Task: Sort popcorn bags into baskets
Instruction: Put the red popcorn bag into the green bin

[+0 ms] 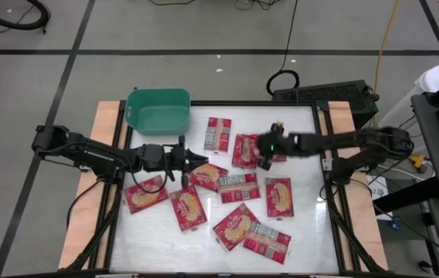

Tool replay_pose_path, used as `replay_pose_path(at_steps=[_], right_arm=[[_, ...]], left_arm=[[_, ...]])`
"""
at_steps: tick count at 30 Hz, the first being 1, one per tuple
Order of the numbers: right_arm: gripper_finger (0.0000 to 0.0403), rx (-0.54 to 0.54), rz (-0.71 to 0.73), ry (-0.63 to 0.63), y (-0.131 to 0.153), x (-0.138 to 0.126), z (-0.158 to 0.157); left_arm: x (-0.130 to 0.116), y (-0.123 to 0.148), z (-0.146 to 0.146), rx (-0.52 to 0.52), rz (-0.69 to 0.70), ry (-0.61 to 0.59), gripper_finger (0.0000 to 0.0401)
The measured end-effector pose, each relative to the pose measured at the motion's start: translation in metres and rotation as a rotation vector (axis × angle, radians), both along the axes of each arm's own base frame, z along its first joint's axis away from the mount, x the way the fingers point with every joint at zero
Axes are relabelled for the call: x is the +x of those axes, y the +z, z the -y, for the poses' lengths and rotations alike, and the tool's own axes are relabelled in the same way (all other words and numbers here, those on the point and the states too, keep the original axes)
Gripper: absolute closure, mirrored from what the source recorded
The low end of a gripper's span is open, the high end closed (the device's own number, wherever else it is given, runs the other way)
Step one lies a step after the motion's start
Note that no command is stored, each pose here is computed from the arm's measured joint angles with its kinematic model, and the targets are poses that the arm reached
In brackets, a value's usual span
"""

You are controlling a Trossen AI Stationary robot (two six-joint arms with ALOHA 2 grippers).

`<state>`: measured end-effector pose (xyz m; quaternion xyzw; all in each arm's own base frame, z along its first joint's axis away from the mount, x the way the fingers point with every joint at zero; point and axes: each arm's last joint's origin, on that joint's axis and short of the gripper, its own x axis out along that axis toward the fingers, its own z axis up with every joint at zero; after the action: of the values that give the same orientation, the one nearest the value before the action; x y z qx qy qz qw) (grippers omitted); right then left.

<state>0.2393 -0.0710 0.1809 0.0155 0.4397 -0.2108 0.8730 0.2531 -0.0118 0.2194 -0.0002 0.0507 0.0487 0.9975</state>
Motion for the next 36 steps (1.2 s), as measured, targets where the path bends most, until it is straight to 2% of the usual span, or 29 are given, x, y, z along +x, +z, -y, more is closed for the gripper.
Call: replay_pose_path(at_steps=[3,9,12,14,17,24,27,32,34,36], right_arm=[[0.0241,0.162,0.066,0.014,0.001,-0.011,0.035],[0.0179,0.222,0.133,0.021,-0.001,-0.034,0.080],[0.0172,0.281,0.142,0.036,-0.009,-0.040,0.091],[0.0175,0.292,0.127,0.052,-0.017,-0.039,0.095],[0.0184,0.369,0.107,0.082,-0.031,-0.038,0.097],[0.0217,0.431,0.075,0.148,-0.048,-0.034,0.095],[0.0261,0.441,0.086,0.167,-0.048,-0.033,0.094],[0.0372,0.409,0.067,0.181,-0.048,-0.033,0.094],[0.0394,0.401,0.062,0.195,-0.048,-0.032,0.093],[0.0393,0.394,0.060,0.212,-0.047,-0.030,0.089]], left_arm=[[0.000,-0.001,0.000,0.002,-0.007,0.000,0.0354],[0.000,-0.002,0.001,0.000,-0.023,-0.003,0.0354],[0.000,-0.003,0.001,0.005,-0.028,-0.003,0.0354],[0.000,-0.002,-0.001,0.016,-0.022,-0.001,0.0354],[0.000,-0.001,-0.004,0.036,-0.011,0.011,0.0354],[0.000,-0.001,-0.014,0.058,-0.014,0.047,0.0354],[0.000,-0.001,-0.018,0.059,-0.015,0.063,0.0354],[0.000,-0.001,-0.024,0.059,-0.015,0.081,0.0354],[0.000,-0.001,-0.025,0.059,-0.016,0.087,0.0354],[0.000,-0.001,-0.026,0.059,-0.016,0.092,0.0354]])
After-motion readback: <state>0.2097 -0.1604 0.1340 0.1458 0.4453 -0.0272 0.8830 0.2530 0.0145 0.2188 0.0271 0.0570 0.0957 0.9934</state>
